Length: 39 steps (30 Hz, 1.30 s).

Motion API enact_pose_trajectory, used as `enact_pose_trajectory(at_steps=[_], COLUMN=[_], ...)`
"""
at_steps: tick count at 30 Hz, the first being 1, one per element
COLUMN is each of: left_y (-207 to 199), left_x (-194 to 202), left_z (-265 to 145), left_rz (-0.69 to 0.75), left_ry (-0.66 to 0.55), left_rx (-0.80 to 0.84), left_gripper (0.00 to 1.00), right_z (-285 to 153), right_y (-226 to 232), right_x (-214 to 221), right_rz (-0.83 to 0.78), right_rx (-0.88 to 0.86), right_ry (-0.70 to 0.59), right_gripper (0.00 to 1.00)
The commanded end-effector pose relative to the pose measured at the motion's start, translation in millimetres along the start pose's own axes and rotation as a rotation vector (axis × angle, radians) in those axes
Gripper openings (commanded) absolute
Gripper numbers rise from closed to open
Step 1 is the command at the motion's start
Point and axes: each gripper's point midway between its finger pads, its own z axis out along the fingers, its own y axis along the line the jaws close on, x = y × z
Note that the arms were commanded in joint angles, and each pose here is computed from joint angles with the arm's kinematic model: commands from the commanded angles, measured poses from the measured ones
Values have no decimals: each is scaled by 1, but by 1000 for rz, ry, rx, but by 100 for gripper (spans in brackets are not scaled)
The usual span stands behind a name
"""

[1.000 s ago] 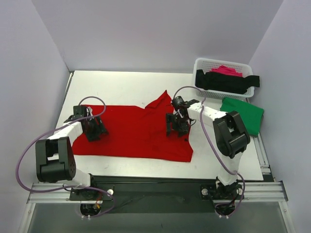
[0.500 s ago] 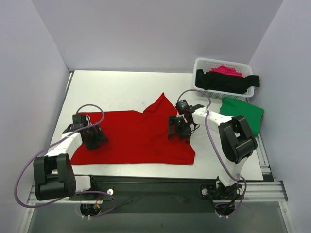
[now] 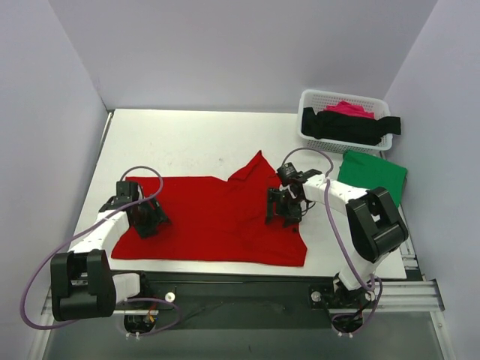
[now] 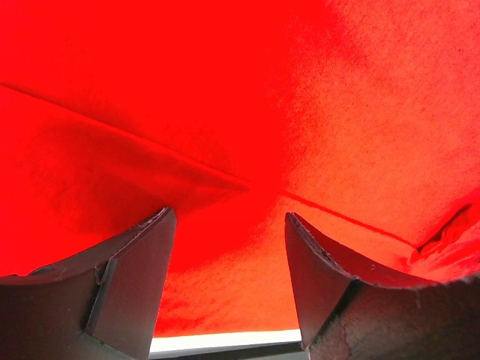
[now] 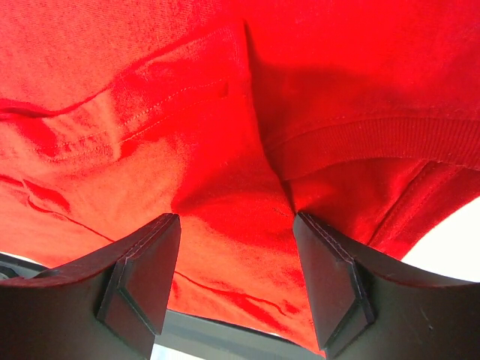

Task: Fold and stack the t-shirts
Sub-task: Fold the flattened tshirt in 1/3 of the way, then grap the side of the flattened tshirt furthest away from the robot with both arms

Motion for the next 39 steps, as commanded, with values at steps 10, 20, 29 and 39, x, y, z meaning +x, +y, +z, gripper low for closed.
enact_pose_trajectory(at_steps=[10, 20, 29, 39], left_y=[-49, -62, -60, -50], left_x=[-61, -146, -177, -184], left_z=[-36, -31, -15, -14], left_rz=[71, 80, 99, 46], left_ry=[-119, -236, -244, -268], left_rx=[79, 129, 102, 42], left_gripper=[72, 72, 71, 71], right_z=[-52, -70, -55, -18], right_y=[7, 41, 57, 35], right_x=[-14, -100, -200, -264], right_rz=[25, -17, -22, 31], right_rx=[37, -4, 4, 1], right_ry=[-64, -196, -305, -322], right_gripper=[64, 64, 64, 60])
